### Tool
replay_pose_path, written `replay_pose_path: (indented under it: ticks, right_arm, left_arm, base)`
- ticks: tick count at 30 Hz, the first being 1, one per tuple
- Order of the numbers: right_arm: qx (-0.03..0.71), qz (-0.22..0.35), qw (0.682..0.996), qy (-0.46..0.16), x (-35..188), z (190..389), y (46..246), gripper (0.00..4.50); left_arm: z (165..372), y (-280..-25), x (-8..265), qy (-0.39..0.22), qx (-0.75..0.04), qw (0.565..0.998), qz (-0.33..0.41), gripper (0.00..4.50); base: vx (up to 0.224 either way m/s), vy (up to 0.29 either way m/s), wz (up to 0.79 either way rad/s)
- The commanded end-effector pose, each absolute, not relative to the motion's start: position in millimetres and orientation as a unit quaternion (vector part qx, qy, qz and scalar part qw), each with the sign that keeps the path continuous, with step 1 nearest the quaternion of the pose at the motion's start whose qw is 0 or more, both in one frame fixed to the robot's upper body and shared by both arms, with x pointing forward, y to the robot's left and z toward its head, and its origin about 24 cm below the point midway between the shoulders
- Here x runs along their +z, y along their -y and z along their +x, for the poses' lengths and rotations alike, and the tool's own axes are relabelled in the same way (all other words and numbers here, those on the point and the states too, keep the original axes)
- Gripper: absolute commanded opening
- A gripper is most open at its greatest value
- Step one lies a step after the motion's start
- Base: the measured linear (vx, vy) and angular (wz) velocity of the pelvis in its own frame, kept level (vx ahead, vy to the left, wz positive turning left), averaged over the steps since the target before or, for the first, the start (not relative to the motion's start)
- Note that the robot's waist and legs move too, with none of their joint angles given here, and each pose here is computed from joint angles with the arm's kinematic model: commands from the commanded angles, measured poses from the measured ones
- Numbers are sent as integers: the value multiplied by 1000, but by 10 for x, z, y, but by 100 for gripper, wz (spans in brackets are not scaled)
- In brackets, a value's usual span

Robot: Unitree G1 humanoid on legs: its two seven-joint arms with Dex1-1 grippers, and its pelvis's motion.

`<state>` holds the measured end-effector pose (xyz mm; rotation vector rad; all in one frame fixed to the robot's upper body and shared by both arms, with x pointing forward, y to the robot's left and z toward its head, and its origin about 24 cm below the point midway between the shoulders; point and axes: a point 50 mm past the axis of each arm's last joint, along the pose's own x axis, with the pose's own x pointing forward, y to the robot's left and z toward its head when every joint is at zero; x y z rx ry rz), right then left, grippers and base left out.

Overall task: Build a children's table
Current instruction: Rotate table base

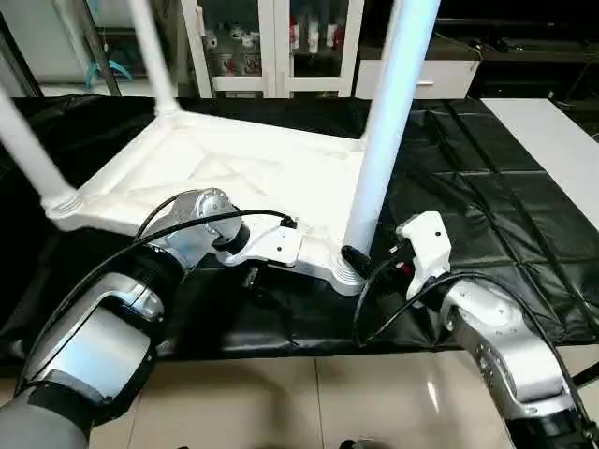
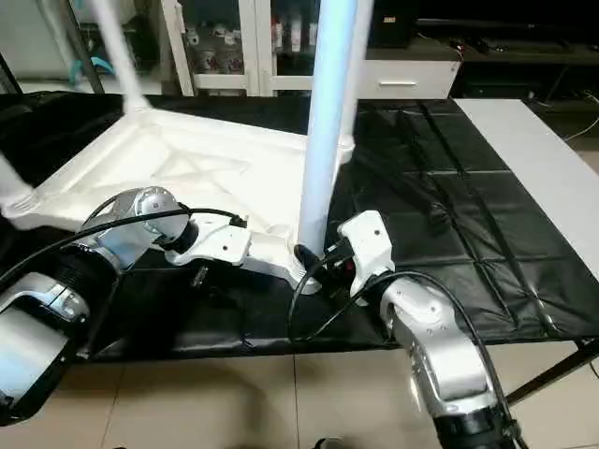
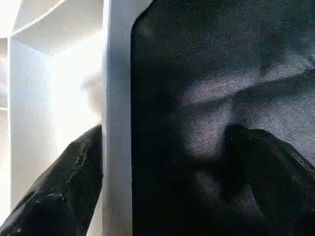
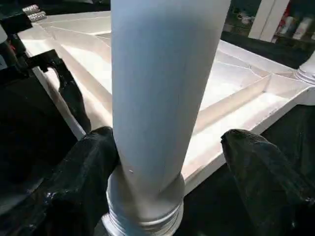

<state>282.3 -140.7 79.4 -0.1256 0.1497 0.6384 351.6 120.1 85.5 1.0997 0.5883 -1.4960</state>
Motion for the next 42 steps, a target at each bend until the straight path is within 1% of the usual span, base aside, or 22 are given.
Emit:
replay_pose_path:
  ticks: [1, 5, 9, 11, 14, 18, 19, 20, 21, 23, 24, 25, 26, 28, 29, 31, 32, 37, 42]
  right_arm:
    - [250, -80, 963, -54, 903, 2961, 1686, 371]
    - [252, -78, 963, -62, 858, 3017, 1698, 371]
    - [252, -79, 962, -65, 838, 3033, 1692, 371]
    - [257, -74, 961, -66, 821, 3062, 1661, 371]
    - [267, -72, 959, -65, 811, 3091, 1612, 371]
    - [274, -72, 957, -63, 807, 3115, 1563, 371]
    - [278, -69, 956, -61, 805, 3131, 1527, 371]
    - [278, -69, 956, -61, 805, 3131, 1527, 371]
    - [280, -68, 956, -60, 805, 3140, 1499, 371]
    - [286, -66, 954, -56, 809, 3147, 1444, 371]
    - [286, -66, 954, -56, 809, 3147, 1444, 371]
    - [289, -65, 954, -54, 811, 3144, 1419, 371]
    - [289, -66, 954, -53, 811, 3142, 1415, 371]
    - [287, -65, 954, -50, 821, 3128, 1427, 371]
    - [286, -65, 955, -49, 824, 3124, 1432, 371]
    - [284, -64, 955, -47, 841, 3092, 1463, 371]
    - [283, -63, 956, -46, 856, 3052, 1497, 371]
    - [283, -66, 956, -51, 861, 2961, 1564, 371]
    - [286, -74, 953, -60, 918, 2797, 1724, 371]
  left_arm:
    - [3394, -1435, 620, -324, -639, 542, 440, 445]
    - [3339, -1426, 624, -320, -650, 554, 410, 445]
    - [3297, -1423, 617, -318, -659, 558, 392, 445]
    - [3216, -1464, 624, -330, -665, 561, 367, 445]
    - [3155, -1502, 647, -336, -666, 566, 352, 445]
    - [3127, -1491, 686, -328, -669, 575, 338, 445]
    - [3157, -1458, 705, -310, -662, 594, 336, 445]
    - [3157, -1458, 705, -310, -662, 594, 336, 445]
    - [3159, -1429, 722, -297, -663, 601, 333, 445]
    - [3217, -1328, 759, -248, -646, 638, 338, 445]
    - [3217, -1328, 759, -248, -646, 638, 338, 445]
    - [3287, -1256, 785, -210, -623, 672, 341, 445]
    - [3311, -1235, 793, -199, -614, 684, 340, 445]
    - [3346, -1153, 828, -170, -602, 716, 310, 445]
    - [3350, -1131, 838, -164, -600, 724, 298, 445]
    - [3377, -1065, 856, -149, -584, 758, 249, 445]
    - [3396, -1024, 857, -145, -570, 781, 209, 445]
    - [3390, -967, 823, -143, -565, 791, 186, 445]
    - [3349, -856, 802, -129, -576, 791, 162, 445]
  base:
    - [0, 0, 0]
    - [0, 0, 0]
    - [0, 0, 0]
    - [0, 0, 0]
    - [0, 0, 0]
    - [0, 0, 0]
    - [0, 0, 0]
    - [0, 0, 0]
    - [0, 0, 0]
    - [0, 0, 0]
    - [0, 0, 0]
    - [0, 0, 0]
    - [0, 0, 0]
    - [0, 0, 0]
    - [0, 0, 0]
    - [0, 0, 0]
    - [0, 0, 0]
    - [0, 0, 0]
    - [0, 0, 0]
